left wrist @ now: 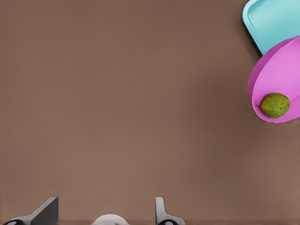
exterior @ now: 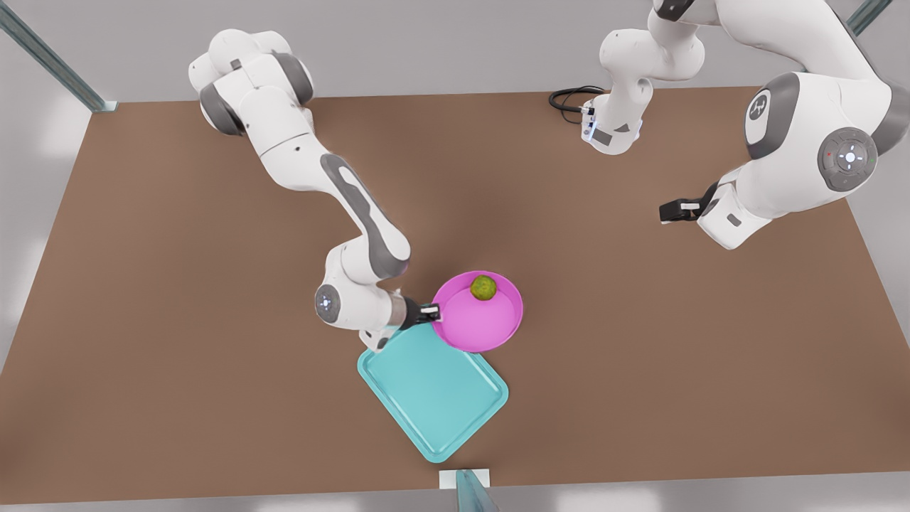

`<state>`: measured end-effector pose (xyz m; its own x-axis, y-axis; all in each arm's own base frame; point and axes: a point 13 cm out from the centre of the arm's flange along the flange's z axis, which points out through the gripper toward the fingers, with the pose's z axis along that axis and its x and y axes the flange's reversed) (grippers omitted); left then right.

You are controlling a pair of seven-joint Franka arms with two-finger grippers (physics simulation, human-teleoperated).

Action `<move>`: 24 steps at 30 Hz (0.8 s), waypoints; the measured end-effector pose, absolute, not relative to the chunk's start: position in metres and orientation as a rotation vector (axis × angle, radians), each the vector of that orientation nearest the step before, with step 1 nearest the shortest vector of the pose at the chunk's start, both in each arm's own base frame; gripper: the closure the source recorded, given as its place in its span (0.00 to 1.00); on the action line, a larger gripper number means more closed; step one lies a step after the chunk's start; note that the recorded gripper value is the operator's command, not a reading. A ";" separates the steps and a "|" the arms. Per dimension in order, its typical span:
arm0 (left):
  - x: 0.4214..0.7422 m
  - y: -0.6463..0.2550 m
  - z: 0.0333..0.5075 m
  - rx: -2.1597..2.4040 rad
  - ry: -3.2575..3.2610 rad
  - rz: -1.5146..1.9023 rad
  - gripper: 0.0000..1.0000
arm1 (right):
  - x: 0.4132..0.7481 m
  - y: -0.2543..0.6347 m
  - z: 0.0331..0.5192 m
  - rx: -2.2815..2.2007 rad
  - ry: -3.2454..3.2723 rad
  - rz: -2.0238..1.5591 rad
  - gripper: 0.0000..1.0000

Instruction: Place the orange on the plate with the left arm and the plate on the tray with the right arm

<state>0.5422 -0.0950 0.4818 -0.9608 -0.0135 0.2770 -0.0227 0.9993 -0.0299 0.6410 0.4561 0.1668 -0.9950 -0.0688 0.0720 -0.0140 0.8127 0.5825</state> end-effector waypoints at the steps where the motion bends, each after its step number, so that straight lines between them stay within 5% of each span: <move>1: 0.542 -0.095 0.482 0.026 -2.860 0.047 0.00 | 0.656 0.442 0.168 0.031 -2.921 -0.937 0.79; 6: 0.541 -0.095 0.483 0.025 -2.862 0.047 0.00 | 0.694 0.391 0.157 -0.174 -2.894 -1.004 0.79; 22: 0.538 -0.094 0.482 0.023 -2.845 0.045 0.00 | 0.718 0.338 0.127 -0.372 -2.843 -1.044 0.79; 24: 0.538 -0.095 0.482 0.023 -2.844 0.046 0.00 | 0.715 0.344 0.127 -0.362 -2.840 -1.044 0.00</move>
